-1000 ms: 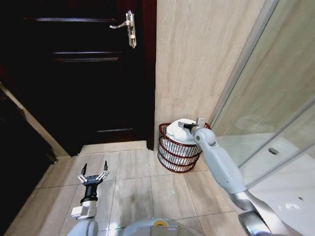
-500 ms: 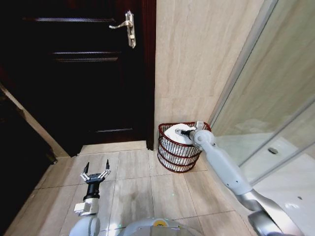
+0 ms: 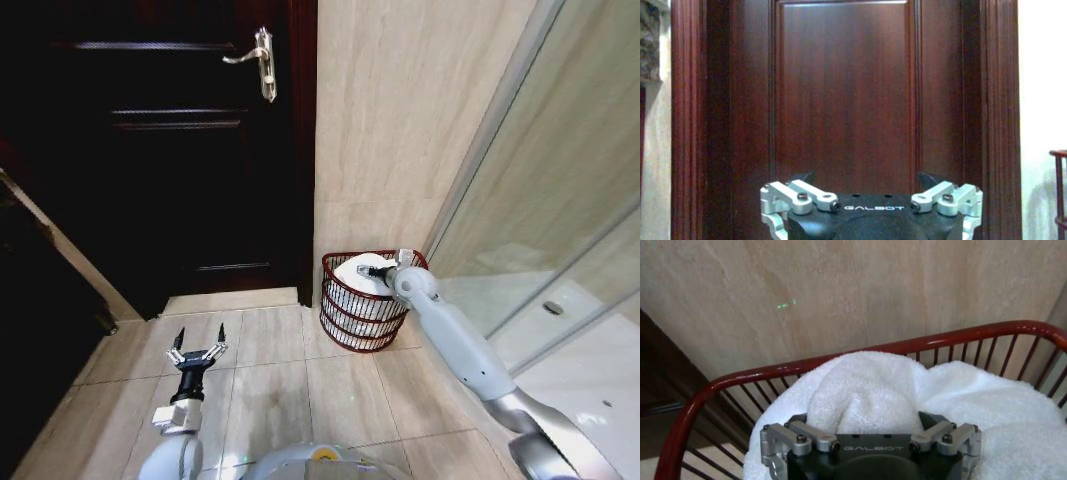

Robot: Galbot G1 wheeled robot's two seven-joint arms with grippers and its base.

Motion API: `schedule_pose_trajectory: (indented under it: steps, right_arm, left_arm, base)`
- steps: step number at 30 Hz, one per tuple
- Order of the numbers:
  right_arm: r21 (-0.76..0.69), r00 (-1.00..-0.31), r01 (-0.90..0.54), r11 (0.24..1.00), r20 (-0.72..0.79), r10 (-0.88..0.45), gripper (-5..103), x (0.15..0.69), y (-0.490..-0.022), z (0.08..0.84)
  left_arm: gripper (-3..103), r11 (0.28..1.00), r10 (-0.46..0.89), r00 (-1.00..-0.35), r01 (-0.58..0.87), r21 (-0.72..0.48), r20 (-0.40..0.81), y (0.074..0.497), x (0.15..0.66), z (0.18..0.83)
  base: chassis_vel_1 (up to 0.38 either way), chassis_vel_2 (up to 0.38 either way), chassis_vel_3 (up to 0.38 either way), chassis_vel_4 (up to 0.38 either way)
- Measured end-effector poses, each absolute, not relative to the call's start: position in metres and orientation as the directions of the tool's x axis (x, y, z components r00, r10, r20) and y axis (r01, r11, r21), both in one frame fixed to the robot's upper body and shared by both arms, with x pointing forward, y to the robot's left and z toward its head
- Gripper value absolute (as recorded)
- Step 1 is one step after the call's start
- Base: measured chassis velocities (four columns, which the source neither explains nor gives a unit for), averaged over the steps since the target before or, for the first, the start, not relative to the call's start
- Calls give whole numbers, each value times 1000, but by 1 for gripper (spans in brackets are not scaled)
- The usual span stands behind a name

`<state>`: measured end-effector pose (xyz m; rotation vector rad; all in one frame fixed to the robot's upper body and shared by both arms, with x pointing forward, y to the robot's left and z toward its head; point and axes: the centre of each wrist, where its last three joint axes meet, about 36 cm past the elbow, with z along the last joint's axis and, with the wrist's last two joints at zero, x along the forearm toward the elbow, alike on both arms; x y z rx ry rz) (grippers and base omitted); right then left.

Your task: Discard the used towel into the hamper.

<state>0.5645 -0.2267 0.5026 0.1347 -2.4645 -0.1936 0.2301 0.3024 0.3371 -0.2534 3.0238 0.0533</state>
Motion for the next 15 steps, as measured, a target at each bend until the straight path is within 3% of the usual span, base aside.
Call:
schedule_pose_trajectory:
  steps: [15]
  right_arm:
    - [131,-769,-70,989,624,-137,100,563,-233,497]
  left_arm:
    - [100,986,-156,-981,-162,43,-114,302,227,342]
  base:
    - [0,0,0,0]
